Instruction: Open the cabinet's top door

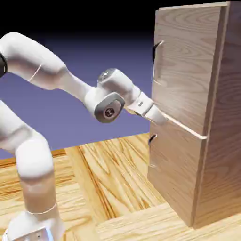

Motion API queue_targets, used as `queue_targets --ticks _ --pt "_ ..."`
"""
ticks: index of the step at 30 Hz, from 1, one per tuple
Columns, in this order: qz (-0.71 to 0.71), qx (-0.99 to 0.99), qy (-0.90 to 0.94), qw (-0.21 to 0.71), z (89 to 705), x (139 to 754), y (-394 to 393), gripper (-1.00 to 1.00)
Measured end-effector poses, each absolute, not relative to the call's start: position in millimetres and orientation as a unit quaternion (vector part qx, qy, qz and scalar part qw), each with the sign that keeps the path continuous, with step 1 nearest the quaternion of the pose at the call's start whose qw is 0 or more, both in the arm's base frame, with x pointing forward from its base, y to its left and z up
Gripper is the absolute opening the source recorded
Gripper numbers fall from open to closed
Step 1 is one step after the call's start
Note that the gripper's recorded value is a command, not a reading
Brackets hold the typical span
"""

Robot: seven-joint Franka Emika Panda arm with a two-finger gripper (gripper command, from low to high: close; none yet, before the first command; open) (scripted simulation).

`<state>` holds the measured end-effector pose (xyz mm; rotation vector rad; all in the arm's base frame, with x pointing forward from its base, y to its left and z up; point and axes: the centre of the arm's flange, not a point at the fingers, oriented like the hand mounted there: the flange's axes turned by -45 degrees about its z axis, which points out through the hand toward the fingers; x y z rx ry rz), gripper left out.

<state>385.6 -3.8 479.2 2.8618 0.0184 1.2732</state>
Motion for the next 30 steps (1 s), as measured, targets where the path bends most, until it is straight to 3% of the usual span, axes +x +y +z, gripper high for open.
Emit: queue_targets --ticks 16,30 --pt "0.518 0.852 -0.07 -0.009 577.9 342.3 -19.1 0.0" --pt "0.615 0.785 -0.072 -0.009 615.9 313.2 17.9 0.0"
